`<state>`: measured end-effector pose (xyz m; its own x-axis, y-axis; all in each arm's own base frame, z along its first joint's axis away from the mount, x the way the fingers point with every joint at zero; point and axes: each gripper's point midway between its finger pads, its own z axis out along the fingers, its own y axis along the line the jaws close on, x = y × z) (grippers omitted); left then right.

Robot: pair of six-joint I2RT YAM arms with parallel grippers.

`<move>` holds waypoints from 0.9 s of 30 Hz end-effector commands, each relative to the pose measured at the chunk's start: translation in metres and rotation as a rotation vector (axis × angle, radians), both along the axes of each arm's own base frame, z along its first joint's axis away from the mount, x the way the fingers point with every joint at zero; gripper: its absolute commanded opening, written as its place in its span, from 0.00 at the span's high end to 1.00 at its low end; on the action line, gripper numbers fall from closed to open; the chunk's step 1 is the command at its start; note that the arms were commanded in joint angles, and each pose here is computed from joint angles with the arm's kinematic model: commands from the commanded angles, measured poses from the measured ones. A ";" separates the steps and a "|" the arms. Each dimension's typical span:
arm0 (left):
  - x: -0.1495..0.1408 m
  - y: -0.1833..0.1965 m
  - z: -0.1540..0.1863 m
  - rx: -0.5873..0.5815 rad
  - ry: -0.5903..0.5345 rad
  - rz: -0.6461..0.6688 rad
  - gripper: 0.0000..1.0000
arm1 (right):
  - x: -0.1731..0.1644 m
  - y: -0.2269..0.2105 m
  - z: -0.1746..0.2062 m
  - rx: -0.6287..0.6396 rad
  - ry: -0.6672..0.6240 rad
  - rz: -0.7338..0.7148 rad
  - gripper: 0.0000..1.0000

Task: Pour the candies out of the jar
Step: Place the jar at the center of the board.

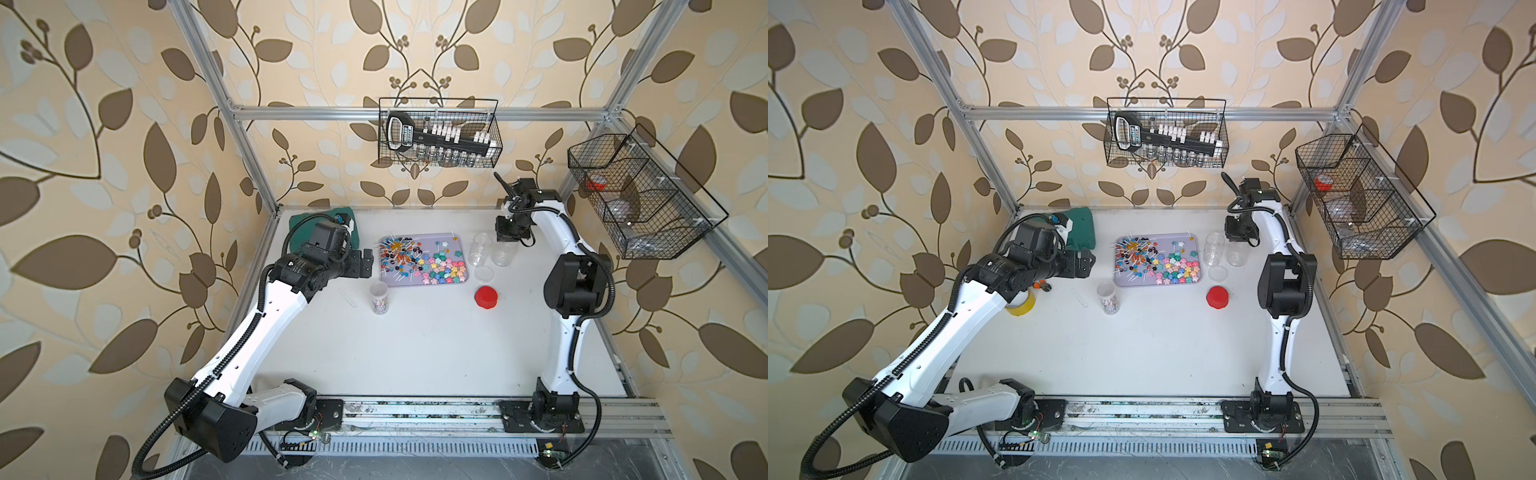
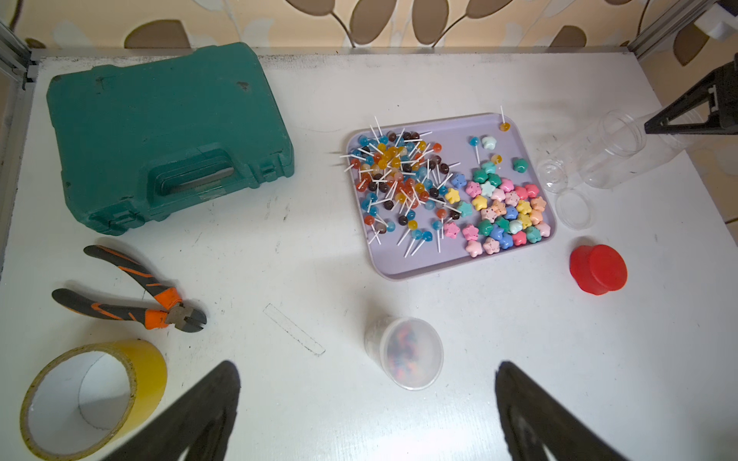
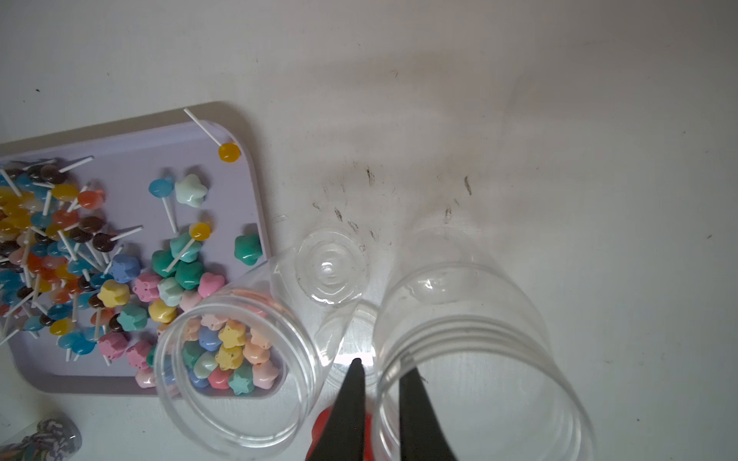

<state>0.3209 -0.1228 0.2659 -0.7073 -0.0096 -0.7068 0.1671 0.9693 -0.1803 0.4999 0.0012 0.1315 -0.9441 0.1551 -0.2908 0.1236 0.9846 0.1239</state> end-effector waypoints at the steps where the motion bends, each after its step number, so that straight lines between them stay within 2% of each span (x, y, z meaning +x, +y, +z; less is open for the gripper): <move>1: -0.004 -0.001 0.008 -0.036 -0.020 -0.003 0.01 | -0.003 -0.001 0.013 -0.010 -0.023 0.008 0.80; 13: -0.009 0.001 0.015 -0.056 -0.047 0.002 0.01 | -0.003 -0.011 0.073 -0.068 -0.162 -0.026 0.71; 17: -0.008 0.003 0.016 -0.072 -0.061 0.028 0.01 | -0.010 -0.004 0.093 -0.060 -0.198 -0.011 0.63; 19: -0.006 0.003 0.017 -0.087 -0.072 0.044 0.01 | -0.014 0.000 0.101 -0.064 -0.214 0.012 0.53; 23: 0.000 0.005 0.021 -0.093 -0.073 0.078 0.01 | -0.025 0.001 0.107 -0.083 -0.229 0.024 0.24; 27: 0.008 0.012 0.023 -0.066 -0.071 0.120 0.01 | -0.038 0.019 0.114 -0.061 -0.260 0.078 0.10</move>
